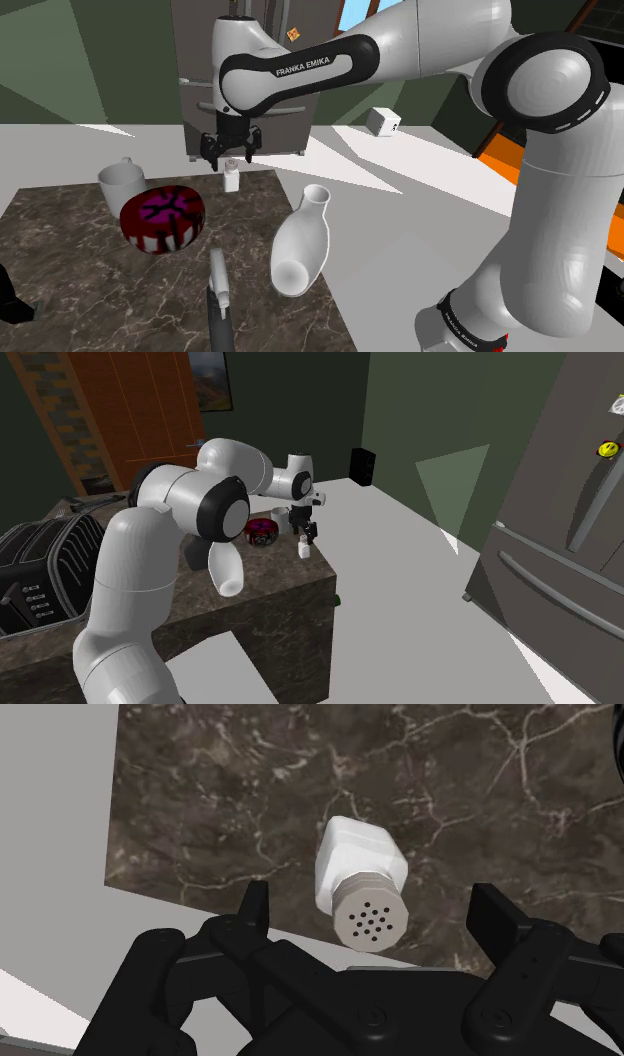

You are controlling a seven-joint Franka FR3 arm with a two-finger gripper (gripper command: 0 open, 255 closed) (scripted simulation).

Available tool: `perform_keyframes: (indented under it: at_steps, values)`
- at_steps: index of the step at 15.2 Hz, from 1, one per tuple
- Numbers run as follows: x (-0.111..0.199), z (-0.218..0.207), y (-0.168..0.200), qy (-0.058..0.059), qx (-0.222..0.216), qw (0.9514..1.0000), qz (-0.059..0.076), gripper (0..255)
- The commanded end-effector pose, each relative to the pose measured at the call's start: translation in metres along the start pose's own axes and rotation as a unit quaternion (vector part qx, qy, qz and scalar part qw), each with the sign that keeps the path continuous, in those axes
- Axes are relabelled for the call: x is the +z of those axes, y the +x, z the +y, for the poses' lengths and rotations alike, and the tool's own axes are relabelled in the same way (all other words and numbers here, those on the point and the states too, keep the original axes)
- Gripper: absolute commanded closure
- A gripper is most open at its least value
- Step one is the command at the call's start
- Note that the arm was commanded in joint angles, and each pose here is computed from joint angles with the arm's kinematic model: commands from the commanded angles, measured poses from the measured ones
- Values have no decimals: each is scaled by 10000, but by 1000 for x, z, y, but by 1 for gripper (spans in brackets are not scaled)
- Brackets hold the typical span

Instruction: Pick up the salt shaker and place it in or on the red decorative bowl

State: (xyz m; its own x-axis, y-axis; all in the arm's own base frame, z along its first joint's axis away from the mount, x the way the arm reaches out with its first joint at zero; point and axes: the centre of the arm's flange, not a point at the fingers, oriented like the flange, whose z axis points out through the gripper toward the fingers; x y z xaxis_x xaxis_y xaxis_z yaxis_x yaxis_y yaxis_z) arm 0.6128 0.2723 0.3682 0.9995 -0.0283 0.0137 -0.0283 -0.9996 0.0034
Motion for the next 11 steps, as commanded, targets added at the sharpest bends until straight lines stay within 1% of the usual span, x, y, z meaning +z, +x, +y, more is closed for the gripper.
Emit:
perform_keyframes:
  at_steps: [1,10,11]
  values:
    - [0,0,0,0,0,10000,0,255]
    - [0,0,0,0,0,10000,0,255]
    - [-5,0,0,0,0,10000,0,255]
